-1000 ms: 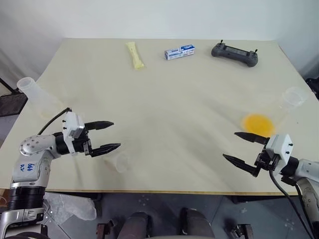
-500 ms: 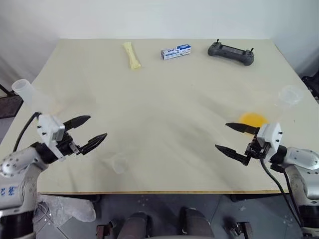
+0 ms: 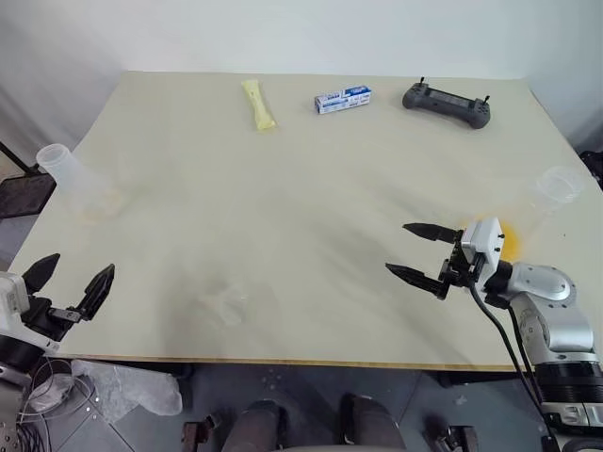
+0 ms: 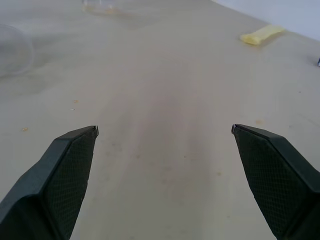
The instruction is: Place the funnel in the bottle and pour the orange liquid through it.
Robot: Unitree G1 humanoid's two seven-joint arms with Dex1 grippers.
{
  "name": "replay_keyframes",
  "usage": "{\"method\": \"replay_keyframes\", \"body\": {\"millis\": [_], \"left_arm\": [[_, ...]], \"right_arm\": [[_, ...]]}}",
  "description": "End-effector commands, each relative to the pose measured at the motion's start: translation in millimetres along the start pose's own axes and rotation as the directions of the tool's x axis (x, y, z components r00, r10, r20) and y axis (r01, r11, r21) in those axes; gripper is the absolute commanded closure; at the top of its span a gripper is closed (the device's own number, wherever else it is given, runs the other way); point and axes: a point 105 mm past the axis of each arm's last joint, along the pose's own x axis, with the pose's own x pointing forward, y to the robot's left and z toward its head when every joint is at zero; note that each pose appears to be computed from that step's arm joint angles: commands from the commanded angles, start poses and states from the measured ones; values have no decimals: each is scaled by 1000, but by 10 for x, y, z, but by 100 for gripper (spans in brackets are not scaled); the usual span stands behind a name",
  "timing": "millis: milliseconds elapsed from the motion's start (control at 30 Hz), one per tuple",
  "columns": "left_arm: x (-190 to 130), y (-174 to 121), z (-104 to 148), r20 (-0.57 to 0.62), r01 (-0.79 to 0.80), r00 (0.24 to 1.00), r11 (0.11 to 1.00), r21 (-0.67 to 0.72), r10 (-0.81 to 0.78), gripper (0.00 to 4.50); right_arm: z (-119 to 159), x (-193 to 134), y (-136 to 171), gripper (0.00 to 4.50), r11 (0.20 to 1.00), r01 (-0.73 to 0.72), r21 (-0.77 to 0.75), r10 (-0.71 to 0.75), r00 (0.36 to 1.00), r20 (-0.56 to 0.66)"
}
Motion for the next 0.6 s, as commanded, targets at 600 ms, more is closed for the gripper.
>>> {"method": "replay_keyframes", "body": {"millis": [600], "left_arm": [[1287,675,150,24,-402,916,915,40,401,2]], "right_arm": [[164,-74,-44,0,994,83,-77,-80,996,42]]}}
